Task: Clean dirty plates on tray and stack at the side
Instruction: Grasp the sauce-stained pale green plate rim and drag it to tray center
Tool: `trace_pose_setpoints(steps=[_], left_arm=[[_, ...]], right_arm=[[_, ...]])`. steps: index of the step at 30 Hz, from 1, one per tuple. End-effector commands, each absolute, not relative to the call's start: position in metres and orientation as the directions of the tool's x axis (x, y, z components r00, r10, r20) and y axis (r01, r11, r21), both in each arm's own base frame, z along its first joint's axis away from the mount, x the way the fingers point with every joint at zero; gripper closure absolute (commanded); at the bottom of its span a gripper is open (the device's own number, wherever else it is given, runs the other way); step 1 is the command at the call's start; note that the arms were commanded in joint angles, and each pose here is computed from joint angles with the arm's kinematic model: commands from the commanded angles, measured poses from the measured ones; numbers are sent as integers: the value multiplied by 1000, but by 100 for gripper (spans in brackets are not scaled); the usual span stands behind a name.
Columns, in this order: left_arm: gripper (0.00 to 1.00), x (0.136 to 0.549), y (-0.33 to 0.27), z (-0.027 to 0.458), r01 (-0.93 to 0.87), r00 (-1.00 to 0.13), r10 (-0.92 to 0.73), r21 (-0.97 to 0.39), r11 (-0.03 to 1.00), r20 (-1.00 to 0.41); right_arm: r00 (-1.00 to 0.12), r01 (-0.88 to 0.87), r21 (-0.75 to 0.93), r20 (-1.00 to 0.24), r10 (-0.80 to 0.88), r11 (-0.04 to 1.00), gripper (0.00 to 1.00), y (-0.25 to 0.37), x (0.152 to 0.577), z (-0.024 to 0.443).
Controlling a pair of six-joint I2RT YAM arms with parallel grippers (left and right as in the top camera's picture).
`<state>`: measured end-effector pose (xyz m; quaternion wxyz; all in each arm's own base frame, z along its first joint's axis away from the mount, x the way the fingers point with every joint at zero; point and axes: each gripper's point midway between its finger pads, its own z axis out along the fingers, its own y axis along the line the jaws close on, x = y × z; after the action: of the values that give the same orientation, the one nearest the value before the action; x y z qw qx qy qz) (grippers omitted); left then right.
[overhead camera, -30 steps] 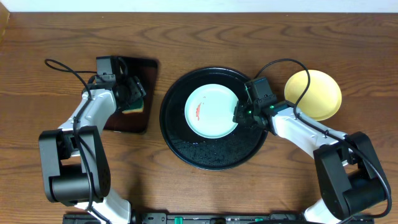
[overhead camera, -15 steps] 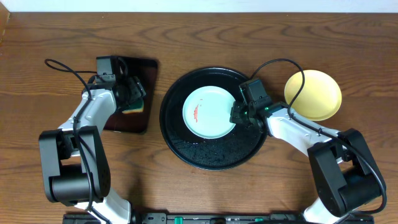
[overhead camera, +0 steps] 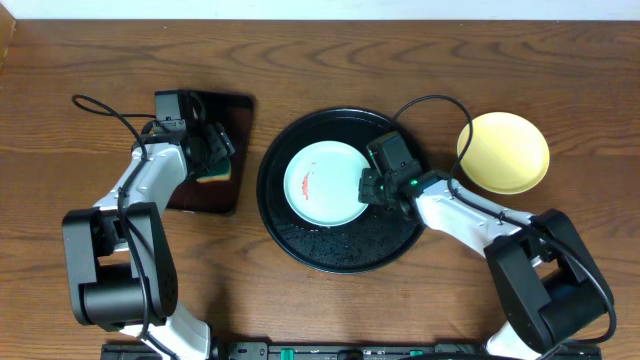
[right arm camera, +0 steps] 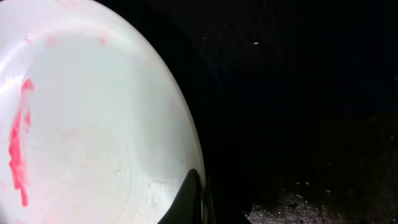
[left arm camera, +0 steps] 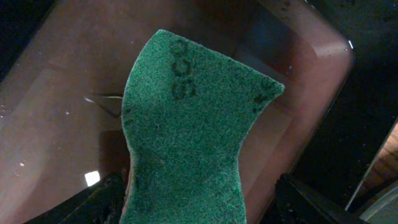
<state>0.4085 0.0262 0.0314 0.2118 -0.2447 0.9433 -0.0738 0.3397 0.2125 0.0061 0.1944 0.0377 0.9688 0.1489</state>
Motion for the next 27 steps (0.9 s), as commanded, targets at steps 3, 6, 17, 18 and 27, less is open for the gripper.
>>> trace_pose_setpoints(steps=[3,6,17,18,27], left_arm=[[21,409,27,33,-424,-792,-488,-245,872,-366],[21,409,27,33,-424,-792,-488,-245,872,-366],[21,409,27,33,-424,-792,-488,-245,872,-366],[22,409,27,33,-424,-792,-488,-245,872,-366],[22,412,26,34,-427,-784,-499,-261,866,-370]], right_arm=[[-919,22,248,-377,117,969,99,209,339,-1],[-919,24,246,-376,119,969,99,208,339,-1],[-920,25,244,-374,118,969,80,208,338,-1],[-920,25,244,-373,117,969,80,208,338,-1],[-919,24,246,-376,118,969,79,208,339,-1]])
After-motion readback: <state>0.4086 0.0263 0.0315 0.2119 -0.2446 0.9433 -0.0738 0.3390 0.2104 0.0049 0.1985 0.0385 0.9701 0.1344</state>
